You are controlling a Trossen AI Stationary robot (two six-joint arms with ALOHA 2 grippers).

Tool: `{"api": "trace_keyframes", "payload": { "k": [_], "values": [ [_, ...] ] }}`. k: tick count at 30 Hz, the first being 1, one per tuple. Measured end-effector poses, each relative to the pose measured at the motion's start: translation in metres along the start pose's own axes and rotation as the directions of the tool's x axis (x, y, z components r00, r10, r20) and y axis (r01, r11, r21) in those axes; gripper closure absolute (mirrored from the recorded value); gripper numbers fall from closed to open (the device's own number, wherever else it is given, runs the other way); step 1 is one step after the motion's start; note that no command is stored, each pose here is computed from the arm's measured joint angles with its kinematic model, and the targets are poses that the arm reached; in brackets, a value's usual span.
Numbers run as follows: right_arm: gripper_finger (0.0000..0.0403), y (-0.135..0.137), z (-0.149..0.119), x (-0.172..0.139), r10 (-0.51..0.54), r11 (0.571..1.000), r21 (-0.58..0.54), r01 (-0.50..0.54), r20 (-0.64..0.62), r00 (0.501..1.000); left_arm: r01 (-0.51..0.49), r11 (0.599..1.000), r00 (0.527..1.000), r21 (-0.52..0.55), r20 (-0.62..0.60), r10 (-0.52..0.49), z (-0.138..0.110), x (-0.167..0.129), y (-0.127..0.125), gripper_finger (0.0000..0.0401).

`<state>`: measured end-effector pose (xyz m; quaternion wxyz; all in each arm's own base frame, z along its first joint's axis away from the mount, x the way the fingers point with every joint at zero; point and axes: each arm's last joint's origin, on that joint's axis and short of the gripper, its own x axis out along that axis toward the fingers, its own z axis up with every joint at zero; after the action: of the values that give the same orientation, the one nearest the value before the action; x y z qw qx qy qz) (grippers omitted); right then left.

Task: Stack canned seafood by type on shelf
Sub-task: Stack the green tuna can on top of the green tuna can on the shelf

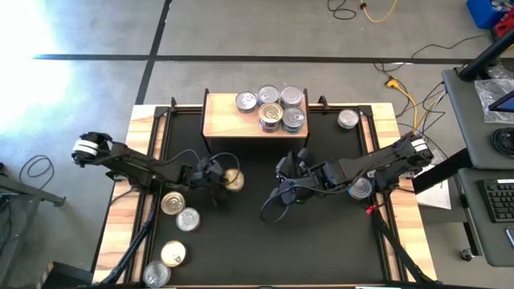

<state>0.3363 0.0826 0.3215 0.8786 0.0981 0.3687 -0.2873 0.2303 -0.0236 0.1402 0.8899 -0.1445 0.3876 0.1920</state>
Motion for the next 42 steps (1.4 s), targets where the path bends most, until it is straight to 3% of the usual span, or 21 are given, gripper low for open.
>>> {"api": "trace_keyframes", "payload": {
  "k": [4,8,11,14,18,21,25,33,35,38,42],
  "values": [
    [0.0390,-0.002,-0.001,0.008,-0.007,1.000,-0.030,0.007,0.003,1.000,0.035,0.999,0.999,0.029,0.010,-0.036,0.026,-0.007,-0.013,0.0400],
    [0.0390,0.001,-0.005,0.018,0.021,0.999,-0.033,-0.020,0.026,0.999,0.021,0.979,0.999,0.202,-0.044,-0.013,0.040,-0.021,-0.018,0.0400],
    [0.0390,0.007,-0.007,0.027,0.072,0.997,0.010,-0.073,0.075,0.995,-0.024,0.948,0.985,0.317,-0.153,0.076,0.033,-0.032,-0.009,0.0400],
    [0.0390,0.011,-0.012,0.035,0.101,0.994,0.023,-0.104,0.091,0.991,-0.109,0.924,0.962,0.367,-0.195,0.191,0.016,-0.037,0.007,0.0399],
    [0.0390,0.019,-0.024,0.054,0.065,0.998,0.005,-0.065,0.077,0.995,-0.052,0.948,0.951,0.314,-0.274,0.143,0.000,-0.041,0.018,0.0382],
    [0.0390,0.030,-0.032,0.069,0.068,0.998,-0.021,-0.067,0.046,0.997,-0.015,0.956,0.945,0.294,-0.307,0.110,-0.009,-0.042,0.021,0.0339],
    [0.0374,0.044,-0.033,0.088,0.150,0.988,-0.018,-0.151,-0.045,0.988,-0.005,0.956,0.944,0.292,-0.313,0.101,-0.012,-0.042,0.023,0.0247],
    [0.0275,0.053,-0.032,0.115,0.121,0.993,0.013,-0.121,-0.103,0.987,0.010,0.933,0.957,0.359,-0.273,0.095,-0.010,-0.024,0.016,0.0026],
    [0.0248,0.050,-0.035,0.122,0.094,0.996,0.020,-0.092,-0.130,0.987,0.034,0.916,0.968,0.399,-0.241,0.069,-0.011,-0.018,0.014,0.0010],
    [0.0212,0.050,-0.039,0.129,0.080,0.997,0.016,-0.078,-0.147,0.986,0.118,0.887,0.981,0.446,-0.188,-0.036,-0.014,-0.011,0.011,0.0025],
    [0.0176,0.054,-0.043,0.133,0.126,0.992,0.022,-0.124,-0.195,0.973,0.177,0.878,0.984,0.445,-0.105,-0.145,-0.017,-0.008,0.011,0.0033]
  ]
}}
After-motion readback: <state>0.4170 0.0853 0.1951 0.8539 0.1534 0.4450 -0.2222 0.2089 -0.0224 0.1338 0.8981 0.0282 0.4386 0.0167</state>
